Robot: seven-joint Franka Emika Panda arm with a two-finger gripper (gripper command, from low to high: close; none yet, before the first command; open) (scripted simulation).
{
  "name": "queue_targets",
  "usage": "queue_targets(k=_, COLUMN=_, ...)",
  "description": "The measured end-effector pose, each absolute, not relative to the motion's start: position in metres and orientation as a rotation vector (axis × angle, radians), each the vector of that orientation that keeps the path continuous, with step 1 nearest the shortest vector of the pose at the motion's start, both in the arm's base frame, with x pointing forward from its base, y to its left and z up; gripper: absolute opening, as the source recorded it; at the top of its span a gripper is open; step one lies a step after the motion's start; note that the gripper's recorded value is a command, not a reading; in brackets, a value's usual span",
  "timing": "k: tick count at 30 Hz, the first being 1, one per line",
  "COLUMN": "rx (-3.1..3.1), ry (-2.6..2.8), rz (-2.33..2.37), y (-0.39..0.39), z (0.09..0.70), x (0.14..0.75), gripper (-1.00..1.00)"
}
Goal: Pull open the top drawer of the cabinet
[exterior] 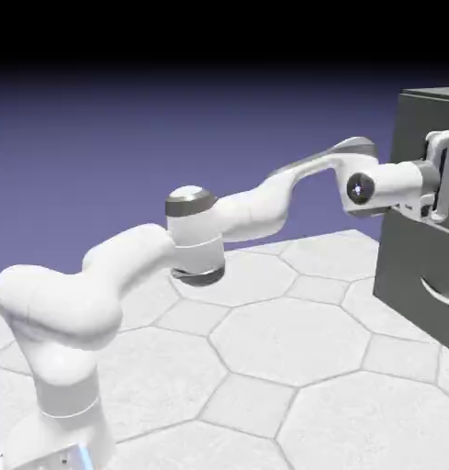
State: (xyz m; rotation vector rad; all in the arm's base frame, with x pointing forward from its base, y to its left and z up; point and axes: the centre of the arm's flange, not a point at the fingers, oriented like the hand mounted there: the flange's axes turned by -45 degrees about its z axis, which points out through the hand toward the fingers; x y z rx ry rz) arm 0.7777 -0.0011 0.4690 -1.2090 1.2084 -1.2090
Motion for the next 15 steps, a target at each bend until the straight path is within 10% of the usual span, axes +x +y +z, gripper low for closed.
queue_targets(k=15, rx=-1.209, ry=1.208, rz=-1.209, y=-0.001, z=0.469, x=0.688, gripper=-1.0)
